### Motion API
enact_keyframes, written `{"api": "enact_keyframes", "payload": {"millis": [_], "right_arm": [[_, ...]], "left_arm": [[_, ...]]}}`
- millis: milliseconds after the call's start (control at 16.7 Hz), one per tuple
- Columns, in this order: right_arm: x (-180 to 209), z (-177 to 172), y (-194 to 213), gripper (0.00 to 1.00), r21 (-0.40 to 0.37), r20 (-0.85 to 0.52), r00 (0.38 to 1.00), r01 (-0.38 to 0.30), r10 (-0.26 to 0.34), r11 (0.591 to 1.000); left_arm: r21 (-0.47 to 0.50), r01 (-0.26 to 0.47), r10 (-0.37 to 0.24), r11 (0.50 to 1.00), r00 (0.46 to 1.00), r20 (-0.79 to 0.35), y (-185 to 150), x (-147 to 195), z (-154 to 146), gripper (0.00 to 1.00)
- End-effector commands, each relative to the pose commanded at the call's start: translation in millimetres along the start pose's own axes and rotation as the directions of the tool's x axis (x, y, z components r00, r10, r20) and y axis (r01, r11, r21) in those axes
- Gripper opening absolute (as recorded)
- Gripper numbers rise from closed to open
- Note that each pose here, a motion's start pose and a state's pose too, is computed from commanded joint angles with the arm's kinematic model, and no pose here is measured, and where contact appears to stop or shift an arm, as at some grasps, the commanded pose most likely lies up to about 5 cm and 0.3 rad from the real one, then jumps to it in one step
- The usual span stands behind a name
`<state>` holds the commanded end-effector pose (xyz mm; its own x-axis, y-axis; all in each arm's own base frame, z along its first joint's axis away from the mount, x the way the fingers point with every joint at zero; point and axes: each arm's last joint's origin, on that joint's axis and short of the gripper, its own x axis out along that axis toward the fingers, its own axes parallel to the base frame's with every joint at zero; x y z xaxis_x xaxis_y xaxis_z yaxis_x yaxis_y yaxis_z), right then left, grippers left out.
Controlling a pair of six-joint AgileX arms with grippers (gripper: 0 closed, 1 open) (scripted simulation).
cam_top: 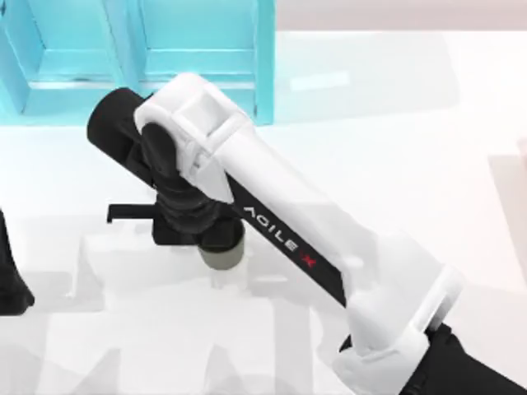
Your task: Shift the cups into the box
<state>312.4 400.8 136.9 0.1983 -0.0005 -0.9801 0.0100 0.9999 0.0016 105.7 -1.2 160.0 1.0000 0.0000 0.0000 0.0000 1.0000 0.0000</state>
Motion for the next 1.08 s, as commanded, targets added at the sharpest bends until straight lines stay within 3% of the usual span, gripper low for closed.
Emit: {"api": "enact_keyframes", "payload": {"millis": [360, 720, 1080], "right_arm": [[-19, 7, 7, 0.00, -0.009, 0.026, 0.999, -0.043, 0.044, 0.999], [-49, 31, 1, 0.00, -0.009, 0.026, 0.999, -0.036, 0.036, 0.999], [-76, 41, -33, 0.00, -0.005, 0.000, 1.000, -0.012, 0.012, 1.000]], "left_arm": [[0.000, 0.000, 0.000, 1.000, 1.000, 0.000, 0, 0, 0, 1.00], [0.000, 0.000, 0.000, 1.000, 1.000, 0.000, 0, 0, 0, 1.00], [0.000, 0.000, 0.000, 1.000, 1.000, 0.000, 0, 0, 0, 1.00]]}}
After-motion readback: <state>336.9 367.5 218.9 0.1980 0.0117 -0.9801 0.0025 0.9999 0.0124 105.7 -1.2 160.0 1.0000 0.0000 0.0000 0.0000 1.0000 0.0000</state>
